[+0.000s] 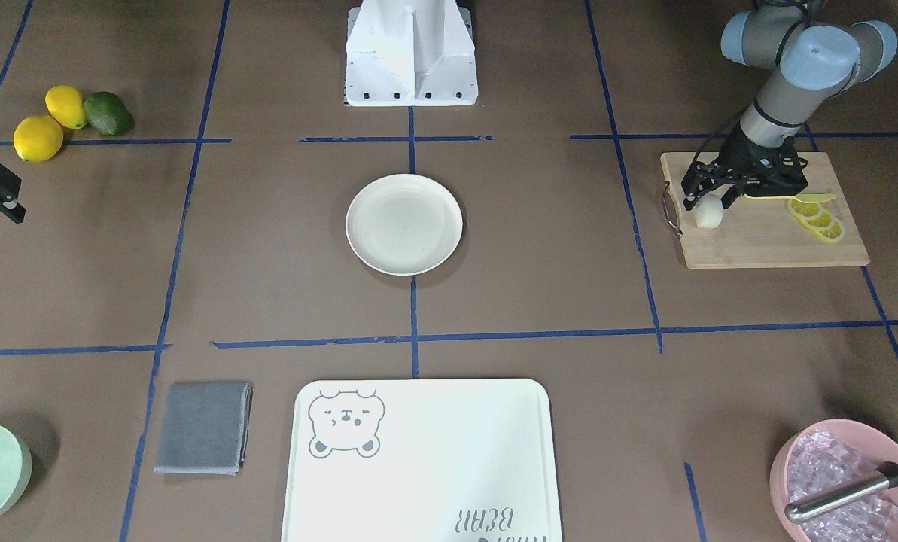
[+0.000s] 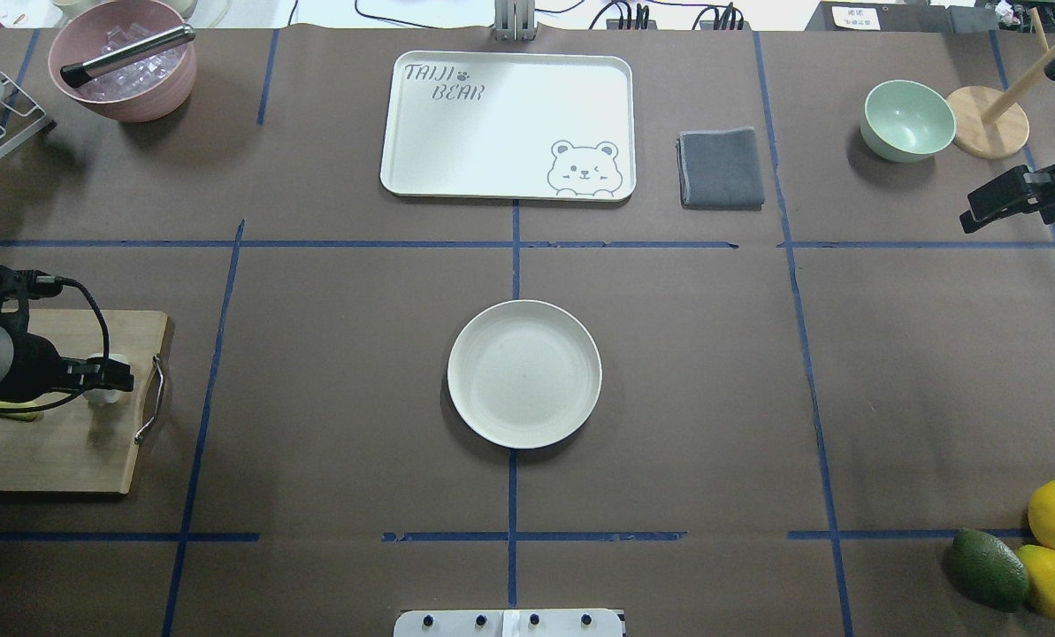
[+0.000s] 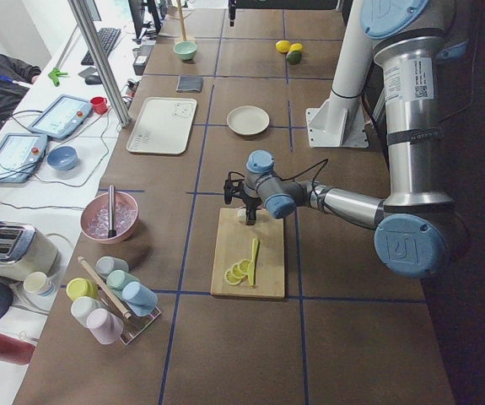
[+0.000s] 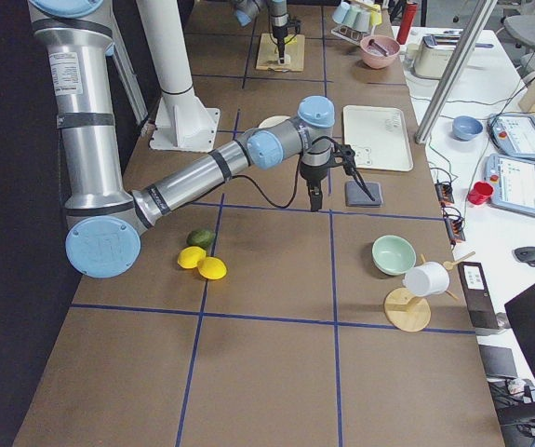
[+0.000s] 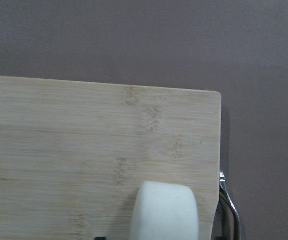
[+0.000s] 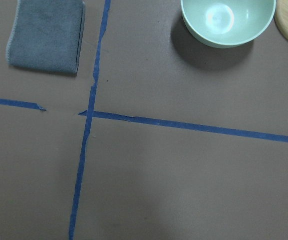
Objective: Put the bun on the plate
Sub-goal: 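Grasp the white bun on the cutting board with the left gripper and lift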
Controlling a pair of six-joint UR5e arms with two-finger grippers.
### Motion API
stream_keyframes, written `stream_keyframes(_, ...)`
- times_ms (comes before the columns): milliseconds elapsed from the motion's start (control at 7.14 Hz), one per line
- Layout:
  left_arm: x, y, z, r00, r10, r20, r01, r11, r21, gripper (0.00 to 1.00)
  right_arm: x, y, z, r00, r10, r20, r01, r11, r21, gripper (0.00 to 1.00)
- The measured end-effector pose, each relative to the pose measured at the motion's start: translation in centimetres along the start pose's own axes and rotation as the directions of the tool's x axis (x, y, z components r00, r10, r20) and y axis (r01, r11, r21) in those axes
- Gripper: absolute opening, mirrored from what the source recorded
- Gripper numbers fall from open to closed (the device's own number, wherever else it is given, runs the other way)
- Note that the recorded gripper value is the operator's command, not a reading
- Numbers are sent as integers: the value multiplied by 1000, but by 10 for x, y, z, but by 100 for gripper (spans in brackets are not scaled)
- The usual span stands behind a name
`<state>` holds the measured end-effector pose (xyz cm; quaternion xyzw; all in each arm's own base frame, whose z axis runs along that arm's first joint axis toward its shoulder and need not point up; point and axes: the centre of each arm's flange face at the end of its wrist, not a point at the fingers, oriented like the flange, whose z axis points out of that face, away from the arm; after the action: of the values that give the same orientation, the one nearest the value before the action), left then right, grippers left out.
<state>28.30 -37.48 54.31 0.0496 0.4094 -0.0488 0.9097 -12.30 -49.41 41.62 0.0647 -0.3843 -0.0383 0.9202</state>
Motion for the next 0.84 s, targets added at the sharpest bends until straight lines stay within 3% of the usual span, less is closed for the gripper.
stream_keyframes(420,0,0,-1,1000,1,1,-1,1000,0,37,2,0,-2,1000,4,-1,-4,1000,3,100)
stream_keyframes(840,1,0,-3,1000,6,-3,-6,1000,1,34,6,1,-4,1000,13,5,-13,1000,3,100)
